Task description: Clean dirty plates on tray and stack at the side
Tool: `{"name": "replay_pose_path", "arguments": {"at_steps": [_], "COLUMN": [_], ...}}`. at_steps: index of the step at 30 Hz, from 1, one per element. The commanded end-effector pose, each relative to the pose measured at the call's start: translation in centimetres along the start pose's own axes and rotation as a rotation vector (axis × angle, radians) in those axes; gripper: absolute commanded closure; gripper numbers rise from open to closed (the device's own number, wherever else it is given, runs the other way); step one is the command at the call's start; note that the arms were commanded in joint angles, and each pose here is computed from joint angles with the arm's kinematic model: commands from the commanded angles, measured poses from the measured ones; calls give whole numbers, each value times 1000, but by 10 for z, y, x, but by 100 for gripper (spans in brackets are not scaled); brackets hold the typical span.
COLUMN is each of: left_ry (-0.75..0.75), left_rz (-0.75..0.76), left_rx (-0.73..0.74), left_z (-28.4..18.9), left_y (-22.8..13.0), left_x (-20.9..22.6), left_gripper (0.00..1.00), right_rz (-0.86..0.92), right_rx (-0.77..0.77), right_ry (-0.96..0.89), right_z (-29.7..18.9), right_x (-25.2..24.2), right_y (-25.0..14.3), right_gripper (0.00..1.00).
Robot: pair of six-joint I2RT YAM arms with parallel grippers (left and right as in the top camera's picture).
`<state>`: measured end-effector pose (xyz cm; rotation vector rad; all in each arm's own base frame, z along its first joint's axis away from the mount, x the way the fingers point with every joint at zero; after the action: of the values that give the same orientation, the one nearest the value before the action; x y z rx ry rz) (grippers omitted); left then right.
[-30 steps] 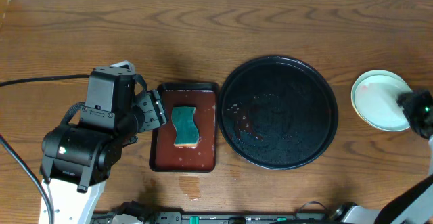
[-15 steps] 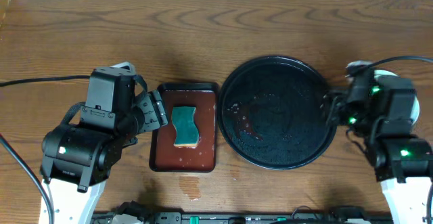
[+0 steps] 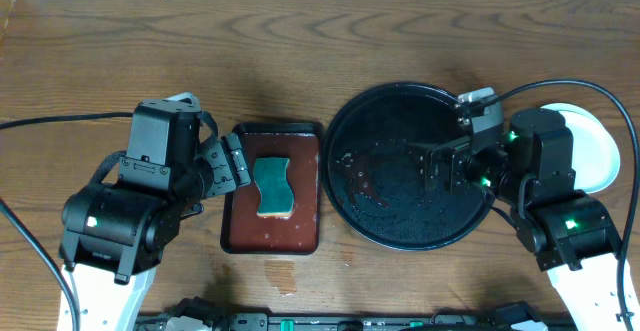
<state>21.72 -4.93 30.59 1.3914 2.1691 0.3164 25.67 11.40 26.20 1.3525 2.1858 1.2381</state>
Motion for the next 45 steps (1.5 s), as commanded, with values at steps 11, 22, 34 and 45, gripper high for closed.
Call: {"name": "replay_pose_path", "arguments": {"at_steps": [11, 22, 34, 45], "left_ry": [-1, -1, -1, -1], "left_rz": [-3, -3, -3, -3], "left_rx": [-9, -9, -9, -9], "left_z": [-3, -3, -3, -3], "left_y": [2, 2, 2, 2], "left_x": [0, 0, 0, 0], "left_gripper": [13, 13, 13, 12], "right_rz": [-40, -236, -225, -219], "right_rx": [6, -448, -584, -586], "right_ry": [-54, -273, -400, -422], "right_z": [-7, -27, -23, -14], "right_x": [-4, -21, -44, -51], "right_y": [-8, -42, -112, -123], "right_gripper": [1, 1, 1, 1]}}
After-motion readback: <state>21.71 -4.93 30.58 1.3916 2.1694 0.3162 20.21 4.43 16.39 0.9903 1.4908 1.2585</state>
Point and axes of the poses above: each gripper's point midway between its finger pads, its own z axis out along the fingers, its own x axis along the line the jaws close on, y = z × x, the point moved 4 cm from there along -z, back along the fingers, and after that the axes turned 9 degrees about -z, right-handed, at the moved point
